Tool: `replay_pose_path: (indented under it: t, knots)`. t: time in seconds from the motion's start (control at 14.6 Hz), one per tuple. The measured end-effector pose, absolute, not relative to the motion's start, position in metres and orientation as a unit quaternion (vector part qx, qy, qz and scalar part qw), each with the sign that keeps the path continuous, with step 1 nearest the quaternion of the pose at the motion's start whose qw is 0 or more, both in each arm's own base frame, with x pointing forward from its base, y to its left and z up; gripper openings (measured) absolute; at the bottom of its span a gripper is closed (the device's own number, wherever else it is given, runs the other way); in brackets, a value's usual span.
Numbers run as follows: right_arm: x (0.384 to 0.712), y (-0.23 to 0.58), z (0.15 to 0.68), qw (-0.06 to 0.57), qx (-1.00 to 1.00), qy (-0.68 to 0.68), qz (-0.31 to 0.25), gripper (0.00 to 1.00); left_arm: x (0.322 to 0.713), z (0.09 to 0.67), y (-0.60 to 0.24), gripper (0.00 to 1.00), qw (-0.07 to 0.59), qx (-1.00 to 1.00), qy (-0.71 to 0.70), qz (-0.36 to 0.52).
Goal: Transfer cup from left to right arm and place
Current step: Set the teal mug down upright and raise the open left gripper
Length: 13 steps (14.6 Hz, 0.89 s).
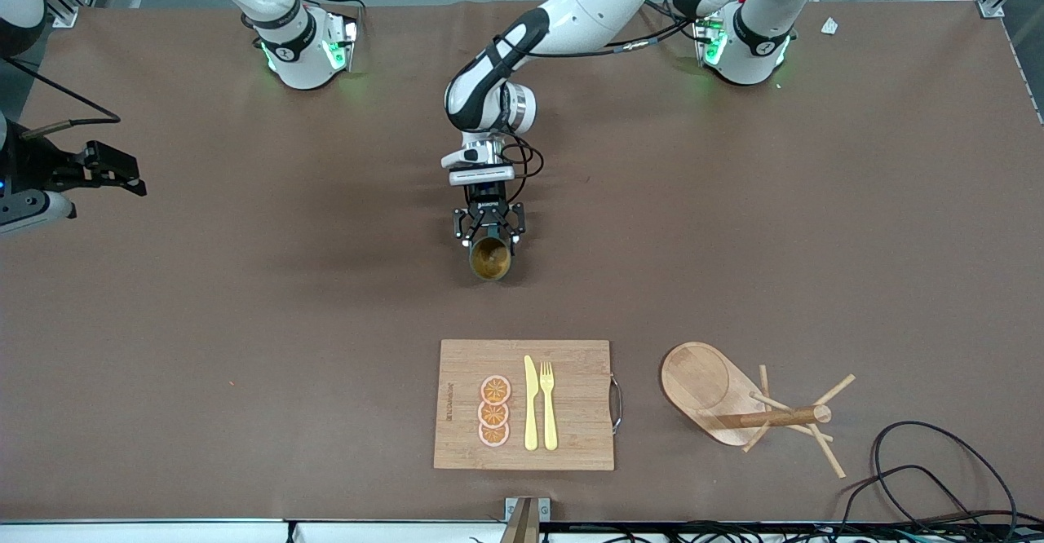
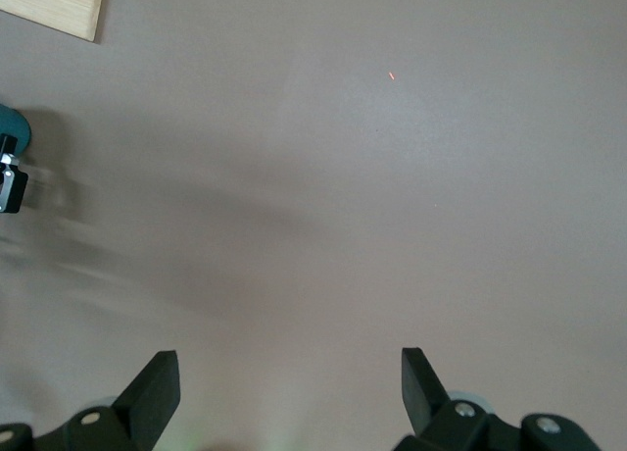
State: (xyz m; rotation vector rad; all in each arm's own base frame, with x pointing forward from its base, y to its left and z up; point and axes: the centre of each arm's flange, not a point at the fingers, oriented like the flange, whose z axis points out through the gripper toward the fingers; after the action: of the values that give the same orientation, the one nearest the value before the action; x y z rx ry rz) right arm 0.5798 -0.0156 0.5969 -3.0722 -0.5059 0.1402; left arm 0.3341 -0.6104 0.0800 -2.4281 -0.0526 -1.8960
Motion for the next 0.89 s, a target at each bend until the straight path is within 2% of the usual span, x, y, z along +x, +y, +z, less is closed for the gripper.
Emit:
replay_pose_path:
  t: [0.07, 0.21, 0.27, 0.62, 0.89]
  knots:
    - [0.58, -0.015, 0.597, 0.012, -0.986, -0.162, 0.045, 1.0, 0.33, 0.077, -0.611, 0.84, 0.029, -0.786, -0.017, -0.618]
    - [0.58, -0.015, 0.597, 0.012, -0.986, -0.163, 0.045, 1.0, 0.317, 0.072, -0.616, 0.99, 0.022, -0.788, -0.013, -0.615]
    - [0.58, -0.015, 0.597, 0.012, -0.986, -0.163, 0.045, 1.0, 0.311, 0.071, -0.619, 1.0, 0.017, -0.79, -0.016, -0.612]
    - [0.58, -0.015, 0.597, 0.012, -0.986, -0.163, 0.045, 1.0, 0.248, 0.094, -0.649, 1.0, 0.023, -0.831, -0.103, -0.547]
    - [0.58, -0.015, 0.597, 0.012, -0.986, -0.163, 0.045, 1.0, 0.213, 0.173, -0.674, 1.0, 0.024, -0.861, -0.183, -0.473]
